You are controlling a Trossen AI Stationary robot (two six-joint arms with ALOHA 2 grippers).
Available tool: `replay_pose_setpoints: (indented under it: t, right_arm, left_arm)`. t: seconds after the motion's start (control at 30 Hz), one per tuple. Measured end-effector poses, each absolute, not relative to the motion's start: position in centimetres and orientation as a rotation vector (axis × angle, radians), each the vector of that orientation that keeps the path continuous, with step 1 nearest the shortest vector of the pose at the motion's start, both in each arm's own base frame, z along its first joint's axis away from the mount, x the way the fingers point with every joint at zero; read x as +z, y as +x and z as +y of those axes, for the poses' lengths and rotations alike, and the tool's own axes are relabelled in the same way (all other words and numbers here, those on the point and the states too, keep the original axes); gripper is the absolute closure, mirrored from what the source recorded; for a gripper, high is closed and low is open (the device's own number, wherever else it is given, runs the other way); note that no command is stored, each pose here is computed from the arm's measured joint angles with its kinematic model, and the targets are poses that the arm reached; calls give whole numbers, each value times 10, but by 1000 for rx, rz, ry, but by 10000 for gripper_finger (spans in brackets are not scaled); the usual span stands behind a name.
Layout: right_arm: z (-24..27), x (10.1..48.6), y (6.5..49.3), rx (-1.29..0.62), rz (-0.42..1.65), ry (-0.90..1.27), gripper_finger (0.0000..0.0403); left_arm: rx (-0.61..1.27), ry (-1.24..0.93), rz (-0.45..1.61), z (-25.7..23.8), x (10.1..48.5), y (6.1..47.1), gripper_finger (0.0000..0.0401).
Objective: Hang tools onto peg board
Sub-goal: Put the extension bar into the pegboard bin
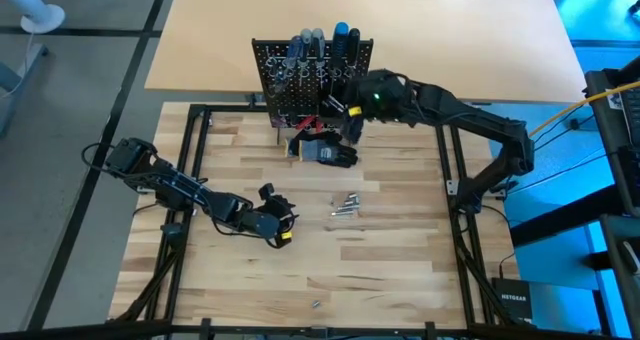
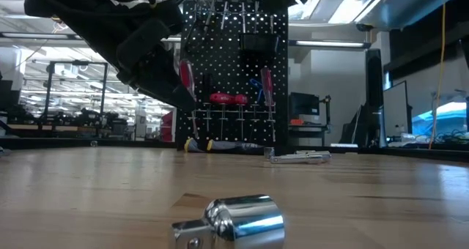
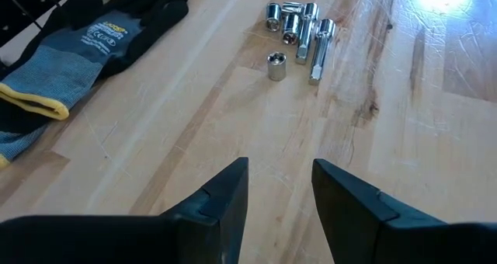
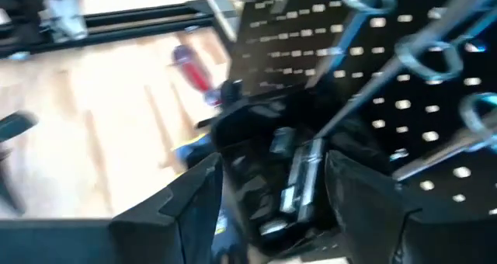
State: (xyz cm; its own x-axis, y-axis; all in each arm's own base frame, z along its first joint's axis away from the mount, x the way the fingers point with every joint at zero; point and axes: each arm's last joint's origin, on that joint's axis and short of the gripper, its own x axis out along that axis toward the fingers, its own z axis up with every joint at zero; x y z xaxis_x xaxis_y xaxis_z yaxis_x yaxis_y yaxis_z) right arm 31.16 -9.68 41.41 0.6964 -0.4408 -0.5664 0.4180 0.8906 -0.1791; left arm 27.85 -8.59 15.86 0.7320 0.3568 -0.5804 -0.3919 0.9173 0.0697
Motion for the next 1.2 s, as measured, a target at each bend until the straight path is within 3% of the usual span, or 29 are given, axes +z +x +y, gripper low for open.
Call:
replay_pose_setpoints:
  t: [0.23,0.53,0.73,1.2]
  right_arm:
    - [-47,422,299,-358,678,-46,178]
    - [27,406,294,-148,851,-93,178]
    - [67,399,293,-47,857,-118,178]
    - [101,296,299,31,926,-101,178]
  left_arm:
    - [412,-59,626,-86,159,278,268]
    - [413,-62,626,-86,159,278,268]
    - [414,-62,626,-86,158,278,268]
    - [410,-61,626,-87,158,278,268]
